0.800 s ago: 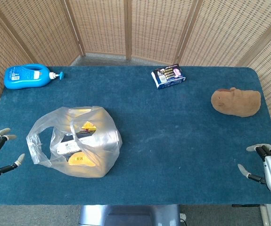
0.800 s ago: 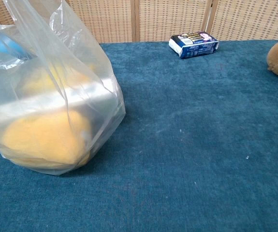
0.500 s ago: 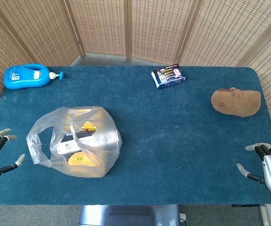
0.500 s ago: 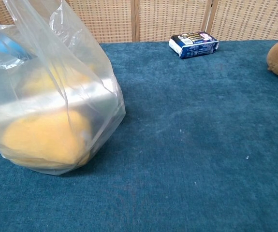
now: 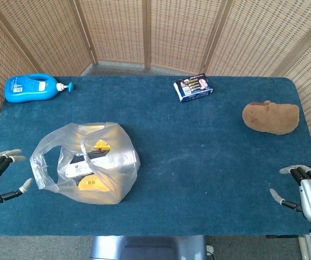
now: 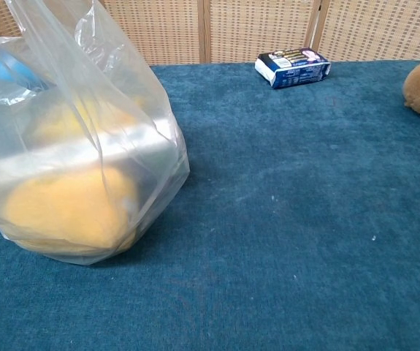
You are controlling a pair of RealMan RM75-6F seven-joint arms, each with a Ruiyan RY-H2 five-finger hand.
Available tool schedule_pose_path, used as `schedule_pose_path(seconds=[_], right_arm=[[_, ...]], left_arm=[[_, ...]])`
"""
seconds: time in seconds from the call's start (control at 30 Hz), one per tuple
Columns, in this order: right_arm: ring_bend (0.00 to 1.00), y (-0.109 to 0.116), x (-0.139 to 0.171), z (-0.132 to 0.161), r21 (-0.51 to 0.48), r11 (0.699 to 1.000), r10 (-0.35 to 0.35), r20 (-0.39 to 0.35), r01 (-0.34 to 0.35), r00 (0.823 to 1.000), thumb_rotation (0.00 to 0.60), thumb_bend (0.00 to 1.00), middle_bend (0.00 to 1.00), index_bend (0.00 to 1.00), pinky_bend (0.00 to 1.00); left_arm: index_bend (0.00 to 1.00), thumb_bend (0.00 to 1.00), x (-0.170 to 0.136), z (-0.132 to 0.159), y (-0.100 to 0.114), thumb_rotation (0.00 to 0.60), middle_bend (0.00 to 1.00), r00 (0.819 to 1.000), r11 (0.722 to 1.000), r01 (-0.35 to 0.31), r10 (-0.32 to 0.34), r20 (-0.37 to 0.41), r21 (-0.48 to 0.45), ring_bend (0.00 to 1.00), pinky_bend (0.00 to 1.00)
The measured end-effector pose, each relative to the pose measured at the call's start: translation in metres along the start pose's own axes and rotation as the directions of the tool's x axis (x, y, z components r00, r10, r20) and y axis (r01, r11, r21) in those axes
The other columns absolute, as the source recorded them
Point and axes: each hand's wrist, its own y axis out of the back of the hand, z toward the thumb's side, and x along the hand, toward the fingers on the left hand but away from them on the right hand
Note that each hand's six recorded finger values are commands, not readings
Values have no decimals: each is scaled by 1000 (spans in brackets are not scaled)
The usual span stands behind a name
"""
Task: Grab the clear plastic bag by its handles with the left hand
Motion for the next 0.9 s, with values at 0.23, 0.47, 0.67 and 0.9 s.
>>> schedule_pose_path(seconds=[0.23,0.47,0.67,0.9], right_arm=[[278,0,2,-1,-4,1000,-4,4,4,1000,407,282,373,372,201],[278,2,3,-4,-4,1000,-11,11,11,1000,405,282,372,373,201],[278,2,3,-4,-3,1000,-10,9,10,1000,409,281,373,372,201],[277,2,5,-6,-2,1000,-10,20,10,1000,408,281,373,372,201]], left_arm=[[279,224,-1,12,4,205,284,997,938,79,-65,52,-338,266,307],[279,220,-2,29,7,202,285,977,737,211,-148,151,-642,267,343],[279,220,1,41,4,203,285,935,550,349,-254,246,-759,267,351],[279,221,5,51,-3,206,285,881,388,446,-348,319,-807,267,357]])
